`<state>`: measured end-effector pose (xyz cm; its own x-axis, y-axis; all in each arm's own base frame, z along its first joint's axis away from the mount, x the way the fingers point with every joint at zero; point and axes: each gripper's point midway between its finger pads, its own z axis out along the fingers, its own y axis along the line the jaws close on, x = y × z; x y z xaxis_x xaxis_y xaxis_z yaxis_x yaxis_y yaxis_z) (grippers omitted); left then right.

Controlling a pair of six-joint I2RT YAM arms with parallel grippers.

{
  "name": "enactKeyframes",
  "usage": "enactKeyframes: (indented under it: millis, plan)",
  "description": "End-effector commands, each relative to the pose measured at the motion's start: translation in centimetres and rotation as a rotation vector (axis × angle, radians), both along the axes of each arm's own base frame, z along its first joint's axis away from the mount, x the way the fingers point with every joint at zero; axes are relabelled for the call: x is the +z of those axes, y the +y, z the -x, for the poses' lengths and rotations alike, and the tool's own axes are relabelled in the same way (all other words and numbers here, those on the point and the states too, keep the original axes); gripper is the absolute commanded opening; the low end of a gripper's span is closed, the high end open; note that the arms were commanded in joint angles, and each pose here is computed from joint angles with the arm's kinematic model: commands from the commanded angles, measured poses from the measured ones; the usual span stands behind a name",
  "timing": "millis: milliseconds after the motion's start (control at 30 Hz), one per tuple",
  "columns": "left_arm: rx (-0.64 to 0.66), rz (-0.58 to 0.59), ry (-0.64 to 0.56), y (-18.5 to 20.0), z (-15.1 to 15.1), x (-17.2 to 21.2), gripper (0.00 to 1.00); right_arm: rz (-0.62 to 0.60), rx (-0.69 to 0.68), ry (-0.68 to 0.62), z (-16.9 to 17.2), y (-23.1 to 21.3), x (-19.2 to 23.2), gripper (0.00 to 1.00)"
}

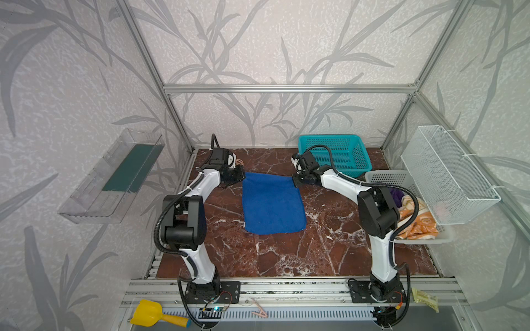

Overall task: Fold and stack the towels
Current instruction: 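Lift the far edge with both grippers and fold it toward the robot, then lay the folded edge down and open both grippers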

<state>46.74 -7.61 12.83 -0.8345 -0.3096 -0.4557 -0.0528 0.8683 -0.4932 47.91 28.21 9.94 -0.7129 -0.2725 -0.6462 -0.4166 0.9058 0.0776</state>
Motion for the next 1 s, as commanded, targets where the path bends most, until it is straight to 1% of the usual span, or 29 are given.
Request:
enactKeyframes:
  millis: [0, 133, 267, 467, 667, 867, 900, 967]
  plan:
    - [-0.043, -0.001, -0.073, -0.3, -0.8, 1.8, 0.00, -0.066, 0.021, -0.107, -2.0, 0.6, 4.1, 0.00]
    - [-0.039, 0.023, -0.077, -0.5, 1.2, 1.4, 0.00, -0.071, 0.029, -0.071, -0.4, -0.4, 3.2, 0.00]
    - [-0.034, 0.037, -0.032, -0.6, 4.4, 0.2, 0.00, -0.094, 0.046, -0.022, 2.2, -1.1, 2.5, 0.00]
    - [-0.010, 0.017, 0.036, -0.1, 9.4, -1.8, 0.00, -0.203, 0.041, 0.116, 6.5, -1.8, 0.8, 0.00]
    - [0.016, 0.015, 0.109, 0.3, 14.0, -3.4, 0.00, -0.261, 0.038, 0.223, 9.9, -2.3, 0.1, 0.00]
    - [0.059, 0.046, 0.171, 0.1, 17.2, -4.6, 0.00, -0.285, 0.016, 0.307, 12.9, -3.1, -0.7, 0.00]
    - [0.066, 0.049, 0.174, 0.1, 17.6, -4.6, 0.00, -0.294, 0.016, 0.300, 13.3, -3.2, 0.0, 0.00]
    - [0.079, 0.057, 0.182, 0.1, 18.4, -4.7, 0.00, -0.292, 0.012, 0.319, 14.1, -3.5, -0.2, 0.00]
